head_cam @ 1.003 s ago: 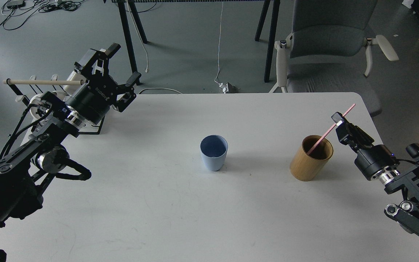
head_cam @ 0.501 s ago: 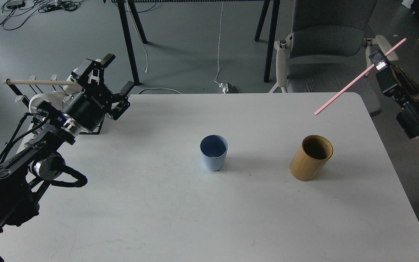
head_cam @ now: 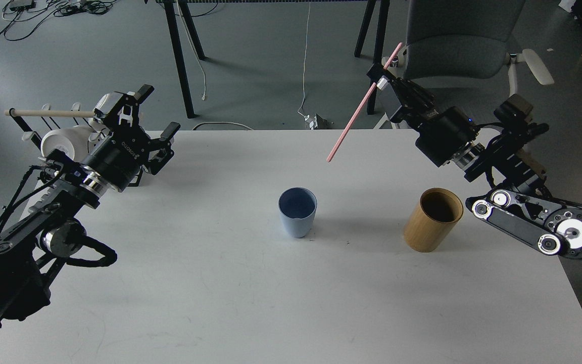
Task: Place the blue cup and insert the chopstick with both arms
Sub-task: 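Move the straw over the blue cup and lower it inside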
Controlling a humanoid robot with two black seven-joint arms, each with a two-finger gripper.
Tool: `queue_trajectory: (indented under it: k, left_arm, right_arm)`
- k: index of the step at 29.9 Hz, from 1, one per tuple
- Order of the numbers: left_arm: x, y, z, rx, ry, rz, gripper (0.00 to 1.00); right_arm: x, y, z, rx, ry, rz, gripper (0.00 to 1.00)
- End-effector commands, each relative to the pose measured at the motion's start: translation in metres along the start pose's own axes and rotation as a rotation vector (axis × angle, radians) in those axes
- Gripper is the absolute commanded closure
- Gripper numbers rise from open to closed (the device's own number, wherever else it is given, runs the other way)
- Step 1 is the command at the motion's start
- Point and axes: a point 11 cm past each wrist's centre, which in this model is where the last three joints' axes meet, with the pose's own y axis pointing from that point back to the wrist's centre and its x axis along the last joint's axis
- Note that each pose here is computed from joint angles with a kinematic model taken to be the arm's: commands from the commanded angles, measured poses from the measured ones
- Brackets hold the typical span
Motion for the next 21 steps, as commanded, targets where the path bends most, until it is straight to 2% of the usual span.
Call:
queue_trajectory:
  k: [1, 9, 21]
  left_arm:
    - [0.001, 0.000, 0.000, 0.001, -0.001, 0.001, 0.05]
    - [0.003, 0.003, -0.004, 0.012, -0.001, 0.012, 0.05]
    - [0.004, 0.007, -0.008, 0.020, 0.003, 0.018, 0.04]
  right_arm:
    - [-0.011, -0.009, -0.006, 0.032, 0.029, -0.053, 1.00]
    - [-0.039, -0.005, -0.006, 0.068, 0.110, -0.179, 1.00]
    - [-0.069, -0.007, -0.003, 0.063, 0.123, -0.236, 1.00]
